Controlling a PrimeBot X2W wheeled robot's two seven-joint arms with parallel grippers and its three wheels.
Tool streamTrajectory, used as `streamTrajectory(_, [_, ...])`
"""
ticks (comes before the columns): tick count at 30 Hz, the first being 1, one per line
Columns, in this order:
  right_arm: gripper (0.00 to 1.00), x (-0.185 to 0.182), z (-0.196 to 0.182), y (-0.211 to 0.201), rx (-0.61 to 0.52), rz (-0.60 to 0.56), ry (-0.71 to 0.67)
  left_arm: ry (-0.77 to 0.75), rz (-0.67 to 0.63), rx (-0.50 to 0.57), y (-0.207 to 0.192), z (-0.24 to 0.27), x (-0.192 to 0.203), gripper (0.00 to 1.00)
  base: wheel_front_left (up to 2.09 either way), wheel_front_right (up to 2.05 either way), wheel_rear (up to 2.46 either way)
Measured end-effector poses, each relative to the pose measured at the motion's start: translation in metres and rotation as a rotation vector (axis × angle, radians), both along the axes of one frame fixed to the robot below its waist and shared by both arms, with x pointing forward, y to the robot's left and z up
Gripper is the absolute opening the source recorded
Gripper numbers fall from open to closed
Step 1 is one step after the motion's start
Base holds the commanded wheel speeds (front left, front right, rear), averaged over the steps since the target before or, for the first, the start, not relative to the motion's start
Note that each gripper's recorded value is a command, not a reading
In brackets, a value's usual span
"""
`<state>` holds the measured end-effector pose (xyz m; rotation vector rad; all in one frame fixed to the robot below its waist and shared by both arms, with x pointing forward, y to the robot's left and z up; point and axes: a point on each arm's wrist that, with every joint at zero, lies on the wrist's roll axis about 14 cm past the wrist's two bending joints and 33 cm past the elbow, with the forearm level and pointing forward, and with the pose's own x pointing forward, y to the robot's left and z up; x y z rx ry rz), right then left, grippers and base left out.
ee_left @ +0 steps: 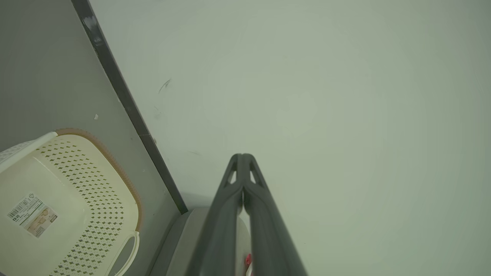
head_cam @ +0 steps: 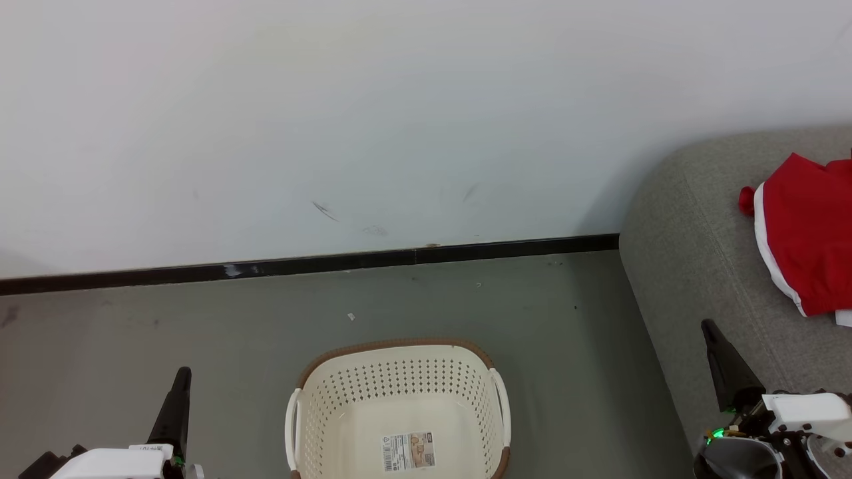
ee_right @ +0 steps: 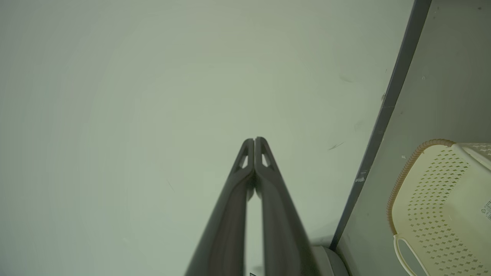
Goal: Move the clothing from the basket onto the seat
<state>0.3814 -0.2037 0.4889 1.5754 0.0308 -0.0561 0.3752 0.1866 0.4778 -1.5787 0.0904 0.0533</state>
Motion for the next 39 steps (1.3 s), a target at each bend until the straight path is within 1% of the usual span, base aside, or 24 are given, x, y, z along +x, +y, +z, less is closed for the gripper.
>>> streamTrajectory(39, [0.0, 0.0, 0.0, 0.0002, 0.0, 0.001, 0.0, 0.0, 0.0, 0.0, 0.0, 0.0, 0.0, 0.0, 0.0, 0.0, 0.0])
